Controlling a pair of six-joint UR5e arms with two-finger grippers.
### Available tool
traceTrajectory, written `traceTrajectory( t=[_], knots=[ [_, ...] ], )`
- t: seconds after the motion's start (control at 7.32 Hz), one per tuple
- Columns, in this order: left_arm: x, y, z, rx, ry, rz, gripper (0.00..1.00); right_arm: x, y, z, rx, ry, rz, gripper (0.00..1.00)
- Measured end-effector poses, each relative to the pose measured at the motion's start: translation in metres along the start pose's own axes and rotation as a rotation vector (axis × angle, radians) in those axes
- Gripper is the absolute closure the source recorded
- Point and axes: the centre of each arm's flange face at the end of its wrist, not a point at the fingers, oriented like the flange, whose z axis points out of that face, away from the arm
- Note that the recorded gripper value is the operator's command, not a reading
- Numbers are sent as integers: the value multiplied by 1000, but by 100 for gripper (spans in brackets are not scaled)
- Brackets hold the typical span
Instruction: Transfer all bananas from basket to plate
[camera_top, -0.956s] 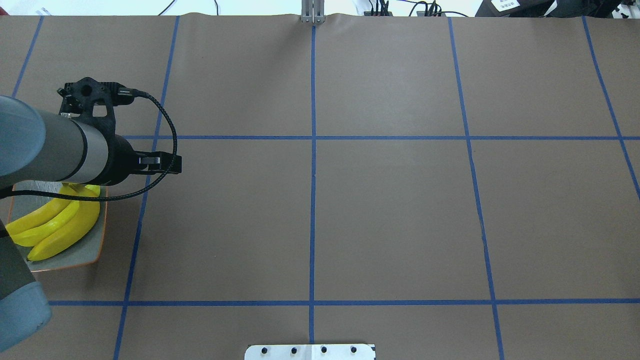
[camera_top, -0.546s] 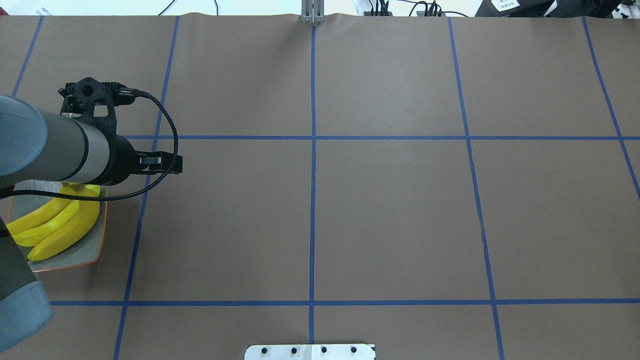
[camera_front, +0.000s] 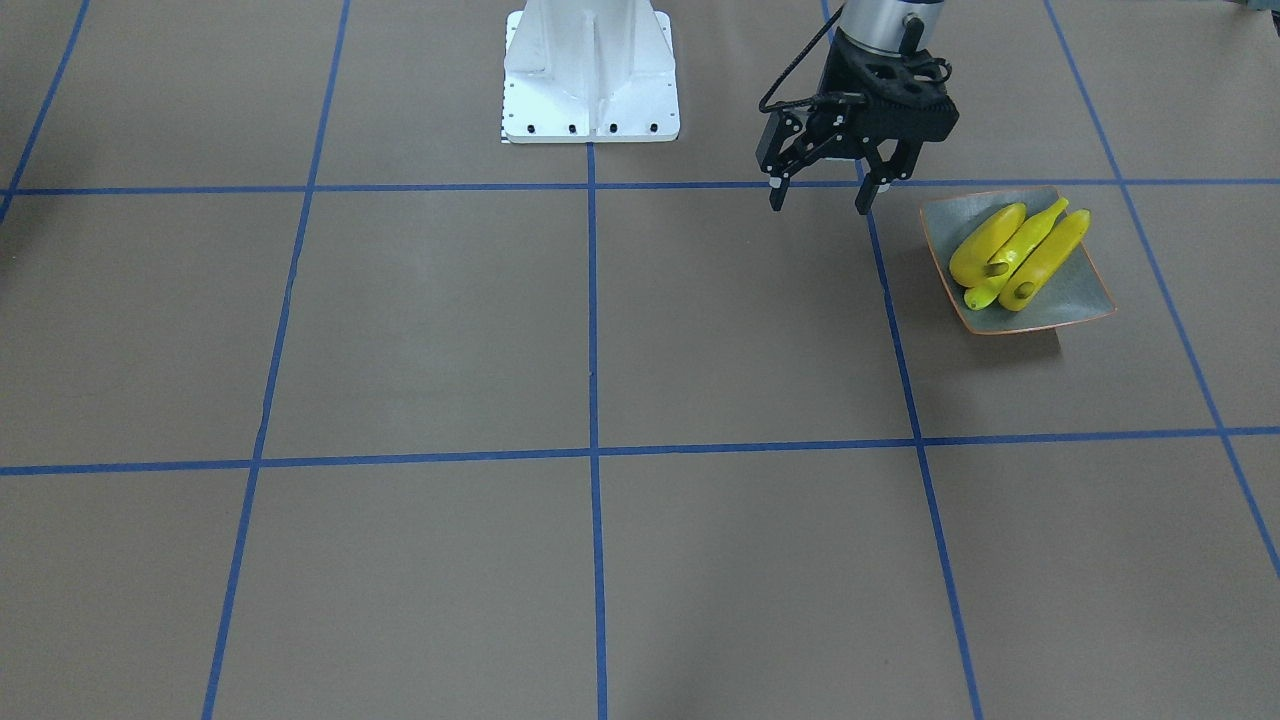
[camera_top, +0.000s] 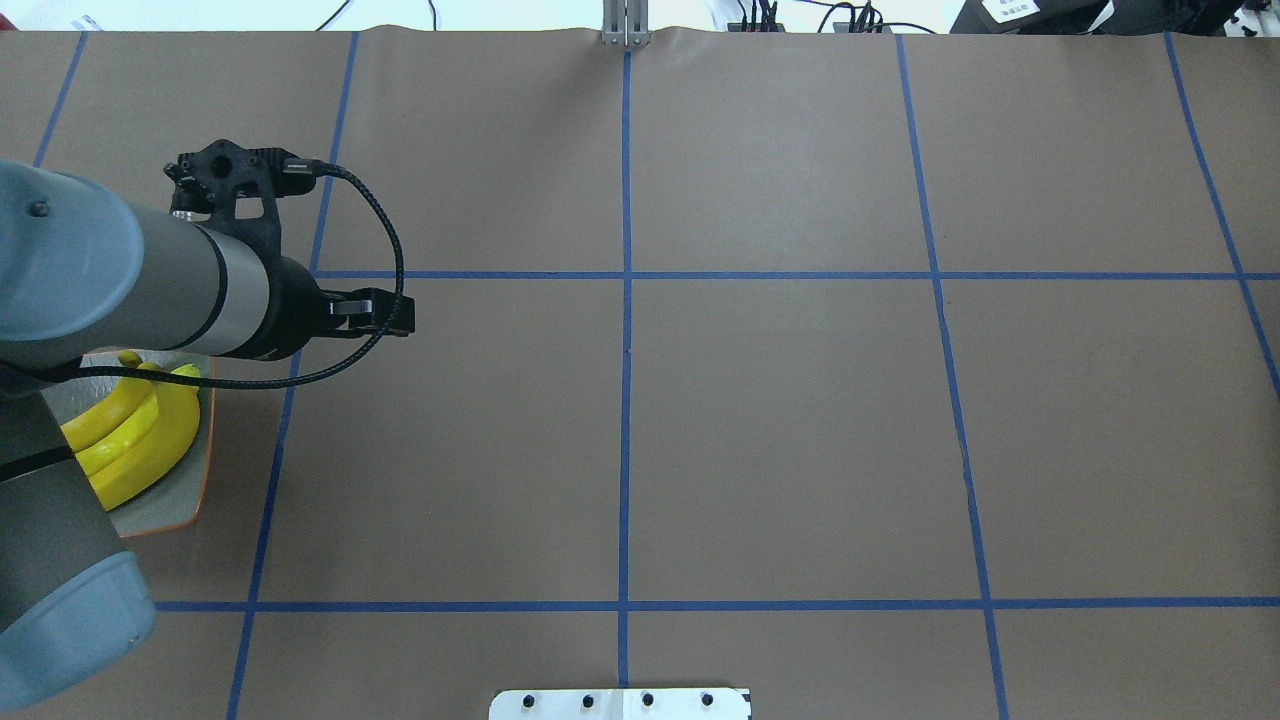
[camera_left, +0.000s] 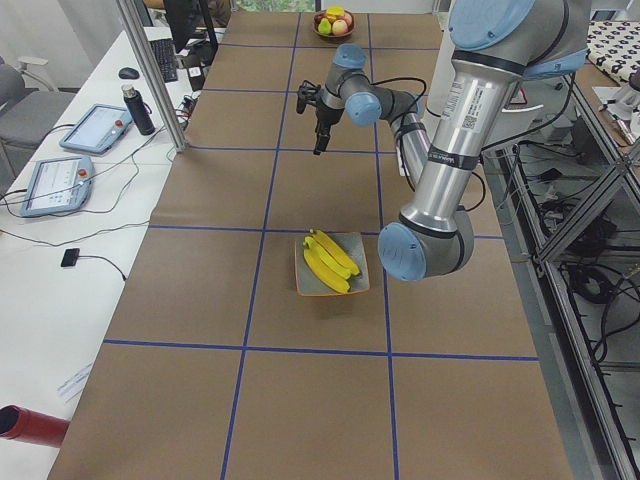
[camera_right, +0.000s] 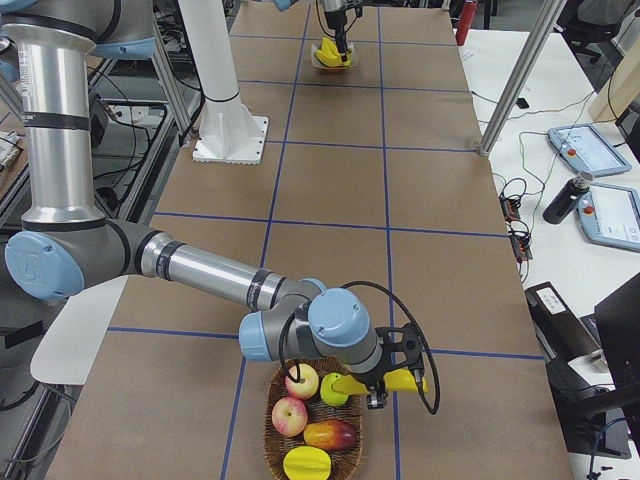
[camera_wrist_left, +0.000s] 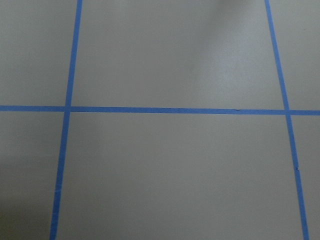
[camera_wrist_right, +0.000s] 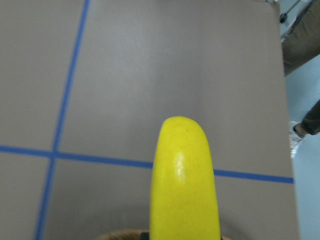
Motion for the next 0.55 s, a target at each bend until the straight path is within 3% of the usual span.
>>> traceTrajectory(
  t=[0.27,0.55],
  knots=[
    [36,5,-5,-8,57,-24,0,-95,-39,-18,37,-102,125,100],
    [67,8,-18,5,155,-22,0,-218,-64,-30,26,-201,229,100]
  ],
)
